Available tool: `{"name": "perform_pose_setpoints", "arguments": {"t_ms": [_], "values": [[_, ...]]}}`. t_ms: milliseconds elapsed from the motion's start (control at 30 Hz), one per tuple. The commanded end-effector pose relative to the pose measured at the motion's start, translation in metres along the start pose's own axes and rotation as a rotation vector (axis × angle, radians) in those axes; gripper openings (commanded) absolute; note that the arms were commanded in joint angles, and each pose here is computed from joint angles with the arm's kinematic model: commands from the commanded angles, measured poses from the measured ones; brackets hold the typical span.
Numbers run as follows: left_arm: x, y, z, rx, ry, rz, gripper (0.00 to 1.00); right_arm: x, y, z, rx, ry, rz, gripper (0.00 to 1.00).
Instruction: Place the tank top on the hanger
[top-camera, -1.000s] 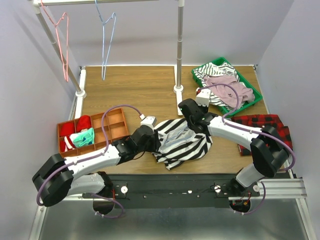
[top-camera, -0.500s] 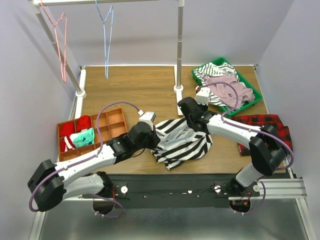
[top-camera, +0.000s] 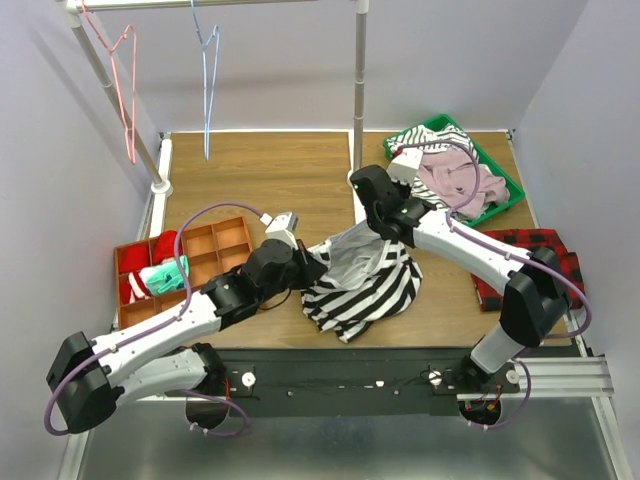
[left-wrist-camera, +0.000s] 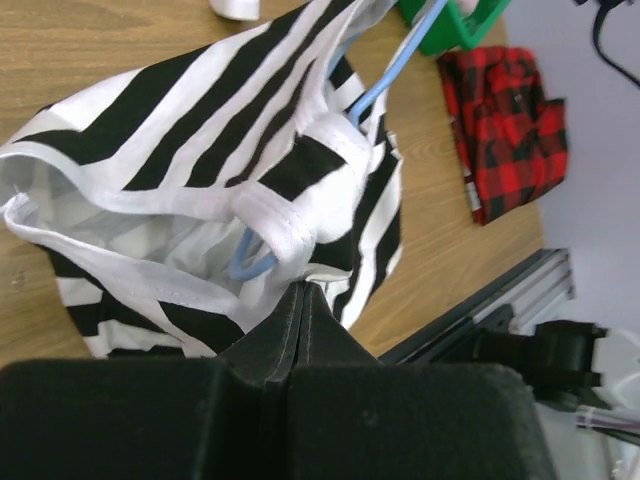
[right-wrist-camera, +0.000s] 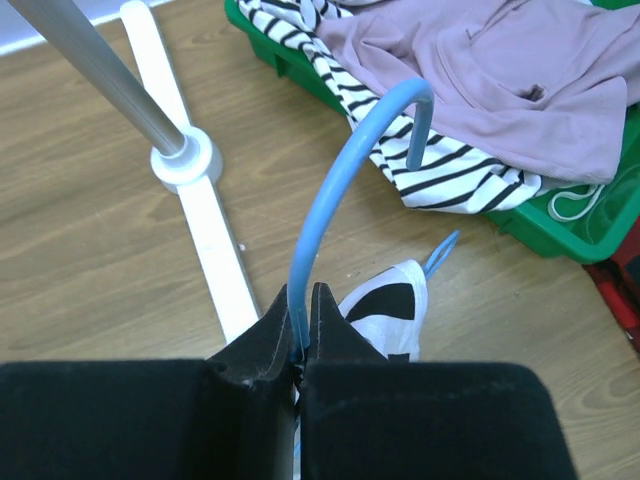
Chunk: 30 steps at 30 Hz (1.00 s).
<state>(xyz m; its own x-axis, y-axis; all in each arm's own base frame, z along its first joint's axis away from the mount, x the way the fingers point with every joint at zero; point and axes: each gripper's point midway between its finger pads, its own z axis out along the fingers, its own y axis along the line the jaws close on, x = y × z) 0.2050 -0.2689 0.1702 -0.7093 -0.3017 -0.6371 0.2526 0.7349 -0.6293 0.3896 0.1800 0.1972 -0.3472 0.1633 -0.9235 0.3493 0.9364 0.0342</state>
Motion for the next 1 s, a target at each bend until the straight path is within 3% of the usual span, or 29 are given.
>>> {"name": "perform_pose_setpoints", "arguments": {"t_ms": [0, 167, 433, 633, 667, 700, 967], "values": [[-0.034, -0.031, -0.011, 0.093, -0.129, -0.115, 0.01, -0.023, 0.009, -0.006, 0.004, -0.026, 0.063, 0.01], [-0.065, -0.053, -0.018, 0.125, -0.205, -0.092, 0.07, -0.038, 0.017, -0.017, 0.005, -0.067, 0.04, 0.01], [-0.075, -0.07, -0.011, 0.131, -0.188, -0.05, 0.14, -0.069, 0.016, -0.032, 0.042, -0.127, -0.004, 0.01], [-0.088, -0.078, -0.02, 0.132, -0.205, 0.003, 0.41, -0.093, 0.015, -0.044, 0.06, -0.163, -0.062, 0.01], [-0.091, -0.082, -0.023, 0.142, -0.212, 0.008, 0.55, -0.099, 0.016, -0.047, 0.054, -0.171, -0.061, 0.01], [-0.096, -0.086, -0.029, 0.155, -0.225, 0.032, 0.58, -0.103, 0.018, -0.048, 0.048, -0.179, -0.063, 0.01], [-0.138, -0.132, -0.086, 0.266, -0.282, 0.195, 0.59, -0.157, 0.025, -0.069, -0.017, -0.249, -0.111, 0.01]]}}
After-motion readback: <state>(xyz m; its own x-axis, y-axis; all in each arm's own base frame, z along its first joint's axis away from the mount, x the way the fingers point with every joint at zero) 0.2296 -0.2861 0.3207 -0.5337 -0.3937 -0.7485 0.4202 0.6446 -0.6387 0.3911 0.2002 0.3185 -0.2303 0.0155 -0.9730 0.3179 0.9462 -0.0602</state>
